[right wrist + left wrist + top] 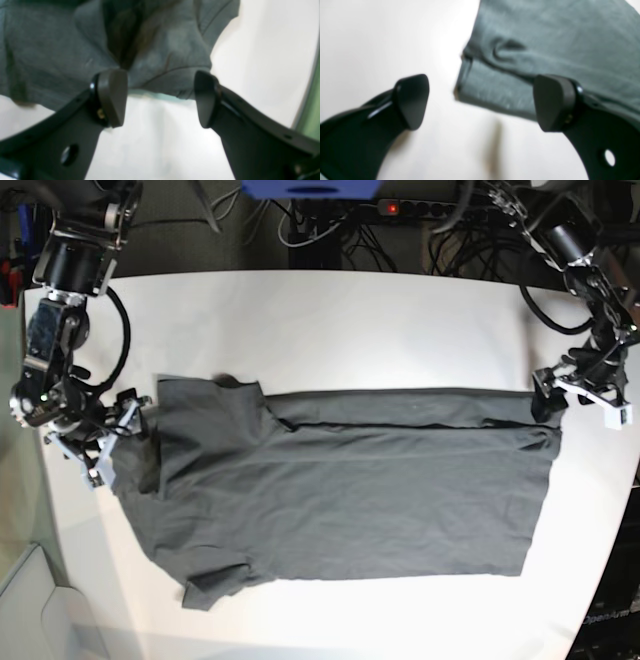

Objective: Layout the t-shirt on the table in an organized manner, then fold the t-shirt properly
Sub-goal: 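Release the folded edge corners and regrasp them with both grippers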

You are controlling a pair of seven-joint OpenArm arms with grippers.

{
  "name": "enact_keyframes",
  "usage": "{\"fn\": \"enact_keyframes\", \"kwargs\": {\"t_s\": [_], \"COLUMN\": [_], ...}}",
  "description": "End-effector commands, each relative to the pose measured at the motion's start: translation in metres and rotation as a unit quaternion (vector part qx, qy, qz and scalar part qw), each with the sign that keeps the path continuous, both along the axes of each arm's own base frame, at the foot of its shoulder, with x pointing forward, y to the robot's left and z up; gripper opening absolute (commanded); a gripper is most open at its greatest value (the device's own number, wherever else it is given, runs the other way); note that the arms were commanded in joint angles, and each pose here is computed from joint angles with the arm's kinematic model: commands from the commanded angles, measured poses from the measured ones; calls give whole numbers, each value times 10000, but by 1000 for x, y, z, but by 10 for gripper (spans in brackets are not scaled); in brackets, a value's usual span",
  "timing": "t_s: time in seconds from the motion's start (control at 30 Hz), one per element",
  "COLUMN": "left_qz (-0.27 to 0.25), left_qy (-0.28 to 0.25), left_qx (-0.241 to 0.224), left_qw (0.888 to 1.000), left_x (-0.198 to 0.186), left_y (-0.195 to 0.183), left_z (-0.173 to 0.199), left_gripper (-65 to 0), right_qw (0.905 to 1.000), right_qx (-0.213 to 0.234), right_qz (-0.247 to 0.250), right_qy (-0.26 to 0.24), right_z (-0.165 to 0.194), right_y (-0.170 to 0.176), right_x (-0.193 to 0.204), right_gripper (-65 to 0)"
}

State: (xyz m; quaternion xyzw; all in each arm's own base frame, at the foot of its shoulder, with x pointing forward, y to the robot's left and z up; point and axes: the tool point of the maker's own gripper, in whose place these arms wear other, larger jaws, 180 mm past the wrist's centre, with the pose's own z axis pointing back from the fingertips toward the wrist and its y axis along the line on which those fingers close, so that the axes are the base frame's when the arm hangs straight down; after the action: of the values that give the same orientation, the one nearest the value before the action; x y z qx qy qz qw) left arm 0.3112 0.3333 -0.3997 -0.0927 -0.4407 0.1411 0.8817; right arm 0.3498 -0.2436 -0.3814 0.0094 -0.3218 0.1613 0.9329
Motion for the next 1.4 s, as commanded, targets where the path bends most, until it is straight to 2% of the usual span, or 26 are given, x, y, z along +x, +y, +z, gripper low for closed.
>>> {"fn": "enact_keyframes", "kwargs": {"t_s": [0.0,0.1,0.4,0.73,0.8,0.83,0.93,1.03,1.1,1.13,1.23,1.37], "left_qz": [59,83,-281,-340,-352,-365,-369,-358,-345,-343,-340,-337], "left_qy": [-288,-257,-374,-379,-377,-365,-361,-346,-344,-349,-334,-303], "left_qx": [55,-82,-234,-215,-220,-222,-229,-222,-231,-237,-232,-211], "left_qw": [9996,9996,9986,9985,9984,9984,9984,9985,9985,9985,9986,9988], "left_x": [9,9,30,31,31,30,31,32,32,32,32,30], "left_y": [11,8,-23,-23,-24,-24,-24,-25,-25,-25,-25,-23], "left_z": [15,6,-2,-1,-1,-1,-1,-1,-2,-2,-2,-3], "left_gripper": [0,0,0,0,0,-37,-222,-452,-566,-581,-569,-567], "right_qw": [9996,9996,9997,9996,9993,9990,9986,9986,9986,9986,9983,9982], "right_qx": [-21,-23,-83,-179,-154,-142,-112,-110,-106,-106,-74,172], "right_qz": [18,17,2,-34,-194,-275,-383,-382,-384,-384,-358,-414], "right_qy": [-298,-283,-223,-222,-274,-312,-343,-350,-344,-351,-450,-402], "right_z": [17,16,13,16,18,21,22,23,22,23,25,11], "right_y": [-4,-4,-10,-20,-29,-34,-40,-40,-40,-40,-38,-36], "right_x": [11,10,6,4,3,4,4,4,4,5,8,12], "right_gripper": [-227,-227,-227,-227,-227,-227,-227,-227,-226,-225,-225,-225]}}
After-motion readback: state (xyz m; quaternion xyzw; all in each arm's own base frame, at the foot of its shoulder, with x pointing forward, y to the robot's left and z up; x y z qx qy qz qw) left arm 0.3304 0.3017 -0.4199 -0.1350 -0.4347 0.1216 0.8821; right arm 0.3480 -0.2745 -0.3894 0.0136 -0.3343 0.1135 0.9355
